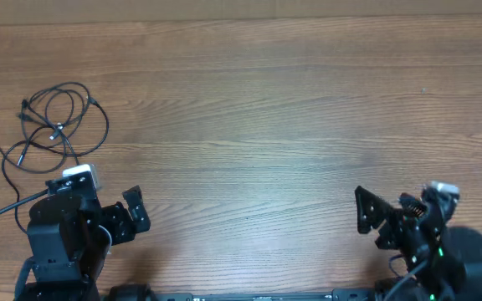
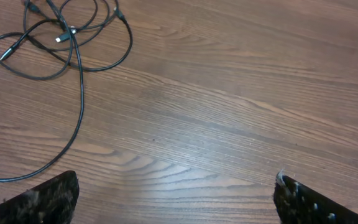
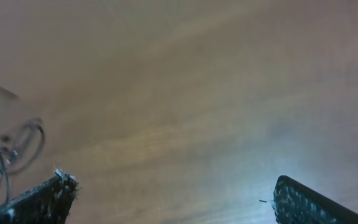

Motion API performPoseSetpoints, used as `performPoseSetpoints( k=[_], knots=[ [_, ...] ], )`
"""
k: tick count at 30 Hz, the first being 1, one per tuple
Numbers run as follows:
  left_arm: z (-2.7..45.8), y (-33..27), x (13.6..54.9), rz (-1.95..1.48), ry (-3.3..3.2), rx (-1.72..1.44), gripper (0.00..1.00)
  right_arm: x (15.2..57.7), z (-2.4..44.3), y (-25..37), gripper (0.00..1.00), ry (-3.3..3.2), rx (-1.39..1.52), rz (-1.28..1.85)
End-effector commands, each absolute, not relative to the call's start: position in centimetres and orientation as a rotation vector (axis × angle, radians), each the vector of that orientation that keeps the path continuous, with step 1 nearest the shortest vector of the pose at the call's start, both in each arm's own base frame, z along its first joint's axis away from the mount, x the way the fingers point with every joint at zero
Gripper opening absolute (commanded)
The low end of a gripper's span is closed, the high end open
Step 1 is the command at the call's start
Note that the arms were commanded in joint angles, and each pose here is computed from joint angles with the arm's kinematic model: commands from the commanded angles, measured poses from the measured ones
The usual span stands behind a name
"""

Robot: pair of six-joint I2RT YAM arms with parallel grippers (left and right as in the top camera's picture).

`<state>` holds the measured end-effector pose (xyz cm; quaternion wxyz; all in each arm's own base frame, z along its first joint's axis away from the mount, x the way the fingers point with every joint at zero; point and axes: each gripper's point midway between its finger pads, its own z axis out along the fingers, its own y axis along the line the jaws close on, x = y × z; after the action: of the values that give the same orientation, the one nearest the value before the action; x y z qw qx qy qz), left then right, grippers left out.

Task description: Untangle cables

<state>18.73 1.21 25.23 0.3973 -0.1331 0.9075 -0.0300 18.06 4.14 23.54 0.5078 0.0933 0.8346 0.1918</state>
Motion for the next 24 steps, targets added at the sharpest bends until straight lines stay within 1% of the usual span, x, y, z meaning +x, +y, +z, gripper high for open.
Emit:
performPoseSetpoints(
  k=[1,6,15,24],
  knots=[
    [25.0,1.4,18.6,-0.066,2.298,-0.355,0.99,17.7,23.7,4.1,1.0,1.92,0.128,0.415],
    [25.0,1.4,18.6,-0.066,2.298,-0.355,1.0,18.0,24.0,4.1,1.0,1.776,0.105,0.426],
    [25.0,1.4,18.6,-0.066,2.298,-0.355,1.0,22.0,23.8,4.4,1.0,1.56,0.031,0.395],
    [25.0,1.4,18.6,-0.066,2.297,-0.355,1.0,23.6,23.2,4.2,1.0,1.351,0.027,0.385]
  ],
)
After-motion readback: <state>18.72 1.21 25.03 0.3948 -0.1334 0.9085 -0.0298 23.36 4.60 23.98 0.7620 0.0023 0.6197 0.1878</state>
